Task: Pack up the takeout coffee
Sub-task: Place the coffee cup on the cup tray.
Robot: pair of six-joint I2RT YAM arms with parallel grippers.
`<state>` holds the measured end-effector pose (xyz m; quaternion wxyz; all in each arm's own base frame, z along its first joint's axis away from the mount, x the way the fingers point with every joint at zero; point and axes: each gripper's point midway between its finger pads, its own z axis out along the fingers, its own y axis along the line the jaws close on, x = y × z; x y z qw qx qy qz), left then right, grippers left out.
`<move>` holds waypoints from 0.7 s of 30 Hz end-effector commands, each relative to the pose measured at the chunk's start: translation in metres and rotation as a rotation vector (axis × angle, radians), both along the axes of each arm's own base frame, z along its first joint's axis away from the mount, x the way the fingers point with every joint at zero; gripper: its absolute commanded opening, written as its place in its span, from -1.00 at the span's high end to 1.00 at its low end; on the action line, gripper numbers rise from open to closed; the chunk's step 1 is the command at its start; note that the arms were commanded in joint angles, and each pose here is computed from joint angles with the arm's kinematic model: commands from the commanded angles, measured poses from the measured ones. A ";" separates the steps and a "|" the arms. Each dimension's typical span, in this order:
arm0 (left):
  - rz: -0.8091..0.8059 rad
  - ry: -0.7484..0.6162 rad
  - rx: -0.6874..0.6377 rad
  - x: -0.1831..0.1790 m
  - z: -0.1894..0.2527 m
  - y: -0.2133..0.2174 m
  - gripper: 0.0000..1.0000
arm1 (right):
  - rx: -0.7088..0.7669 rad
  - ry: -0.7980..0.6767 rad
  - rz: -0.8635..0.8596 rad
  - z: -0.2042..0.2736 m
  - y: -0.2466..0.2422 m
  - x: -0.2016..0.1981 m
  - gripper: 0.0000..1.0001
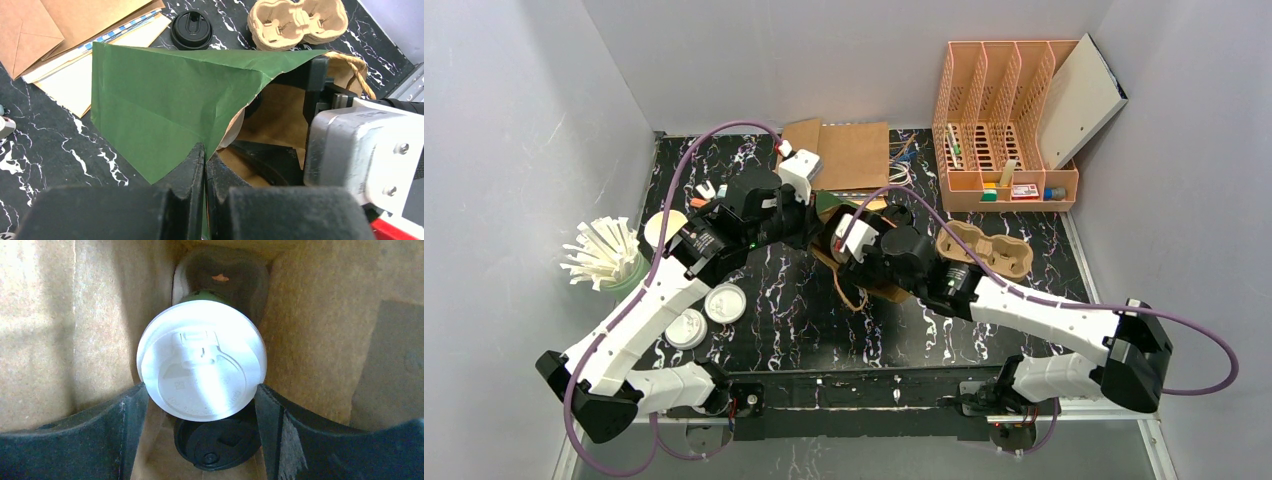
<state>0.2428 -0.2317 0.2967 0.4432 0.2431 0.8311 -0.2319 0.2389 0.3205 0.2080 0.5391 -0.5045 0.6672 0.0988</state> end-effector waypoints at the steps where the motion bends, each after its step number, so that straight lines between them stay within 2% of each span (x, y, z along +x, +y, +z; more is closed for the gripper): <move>1: -0.016 -0.059 -0.039 0.002 0.023 -0.005 1.00 | 0.109 -0.104 -0.051 0.032 -0.005 0.013 0.07; 9: -0.027 -0.059 -0.055 0.002 0.022 -0.010 1.00 | 0.112 -0.100 -0.040 0.033 0.001 0.018 0.13; 21: -0.039 -0.029 -0.070 -0.002 0.012 -0.016 1.00 | 0.180 -0.124 -0.039 0.060 0.007 0.025 0.12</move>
